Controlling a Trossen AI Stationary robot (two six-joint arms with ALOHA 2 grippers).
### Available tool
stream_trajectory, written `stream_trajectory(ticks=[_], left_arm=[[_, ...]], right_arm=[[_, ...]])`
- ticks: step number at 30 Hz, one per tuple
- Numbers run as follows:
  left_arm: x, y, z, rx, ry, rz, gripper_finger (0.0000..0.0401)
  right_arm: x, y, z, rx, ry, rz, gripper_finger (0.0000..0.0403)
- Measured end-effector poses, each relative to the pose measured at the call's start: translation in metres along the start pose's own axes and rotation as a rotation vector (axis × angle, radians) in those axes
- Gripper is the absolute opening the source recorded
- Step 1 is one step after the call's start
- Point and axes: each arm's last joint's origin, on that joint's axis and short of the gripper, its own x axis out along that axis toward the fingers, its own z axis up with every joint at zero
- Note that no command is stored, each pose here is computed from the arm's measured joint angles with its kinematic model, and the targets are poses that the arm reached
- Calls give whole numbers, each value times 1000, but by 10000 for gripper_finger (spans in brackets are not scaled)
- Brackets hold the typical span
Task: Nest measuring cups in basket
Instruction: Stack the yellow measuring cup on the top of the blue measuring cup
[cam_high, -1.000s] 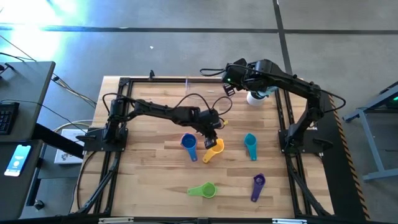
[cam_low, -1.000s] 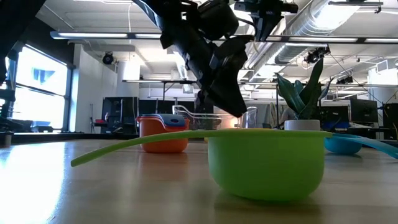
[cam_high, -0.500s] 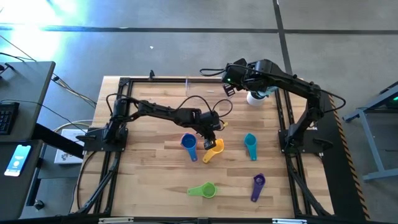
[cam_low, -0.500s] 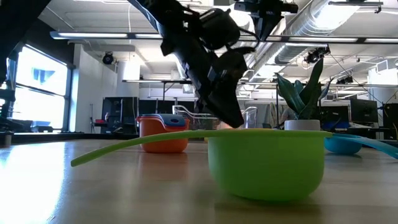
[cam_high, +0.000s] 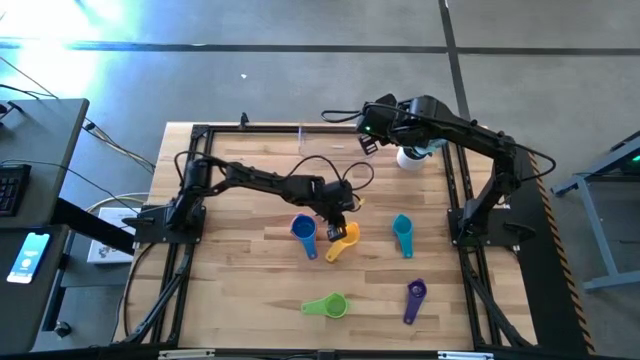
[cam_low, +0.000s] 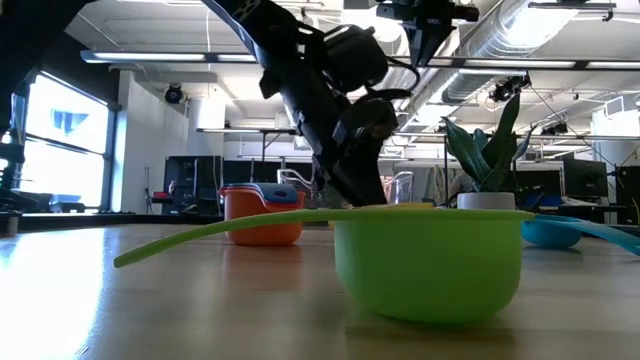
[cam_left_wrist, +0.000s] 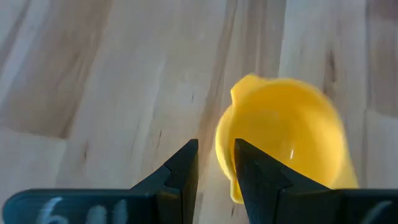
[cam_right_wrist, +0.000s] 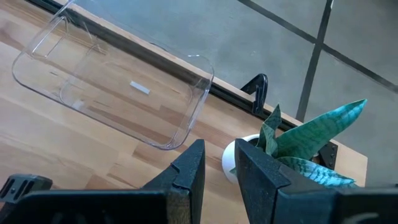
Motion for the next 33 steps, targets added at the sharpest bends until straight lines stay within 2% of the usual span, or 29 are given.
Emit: stream_trajectory(ticks=[11, 14, 19, 24, 28, 33], left_arm=[[11, 1, -5, -19, 23, -13, 88], [11, 1, -5, -27, 24, -13, 68], [11, 1, -5, -47, 28, -23, 10], [10, 0, -5, -113, 42, -52, 10], [-1, -2, -3, -178, 49, -53, 5], [-30, -8, 6, -254, -2, -50, 5]], right_arm=[[0, 0, 0, -7, -1, -1, 81], [0, 0, 0, -8, -1, -1, 81], [0, 0, 0, -8, 0, -1, 81], [0, 0, 0, -8, -1, -1, 81], [0, 0, 0, -6, 0, -2, 81], [2, -3, 2, -22, 3, -9, 81]])
